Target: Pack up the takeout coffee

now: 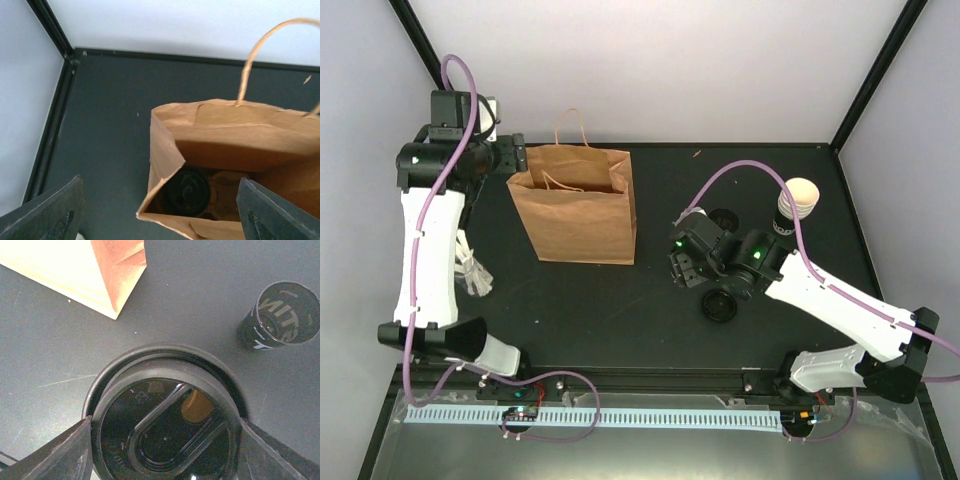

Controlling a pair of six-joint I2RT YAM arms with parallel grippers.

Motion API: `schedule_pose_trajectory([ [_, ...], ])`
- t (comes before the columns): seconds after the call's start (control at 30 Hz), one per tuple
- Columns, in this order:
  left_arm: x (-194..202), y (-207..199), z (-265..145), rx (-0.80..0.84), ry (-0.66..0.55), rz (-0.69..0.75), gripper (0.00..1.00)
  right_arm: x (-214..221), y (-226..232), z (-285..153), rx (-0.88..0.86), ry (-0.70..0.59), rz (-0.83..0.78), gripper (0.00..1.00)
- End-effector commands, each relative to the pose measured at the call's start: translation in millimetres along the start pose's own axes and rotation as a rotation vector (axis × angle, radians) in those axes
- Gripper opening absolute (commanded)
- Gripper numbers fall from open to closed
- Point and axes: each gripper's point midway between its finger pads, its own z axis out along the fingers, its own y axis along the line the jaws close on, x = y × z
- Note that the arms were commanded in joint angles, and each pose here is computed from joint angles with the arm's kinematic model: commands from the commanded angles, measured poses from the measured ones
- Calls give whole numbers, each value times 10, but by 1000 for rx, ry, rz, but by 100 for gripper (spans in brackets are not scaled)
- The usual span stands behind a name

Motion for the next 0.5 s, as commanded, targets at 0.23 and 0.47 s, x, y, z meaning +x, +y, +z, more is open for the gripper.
schedule_pose_trajectory([
  [0.23,426,-105,719,179,260,34,89,-70,-150,-228,15,-38,-2,54],
  [0.47,511,-15,1032,121,340,31,77,-30,-150,-237,1,-37,21,54],
])
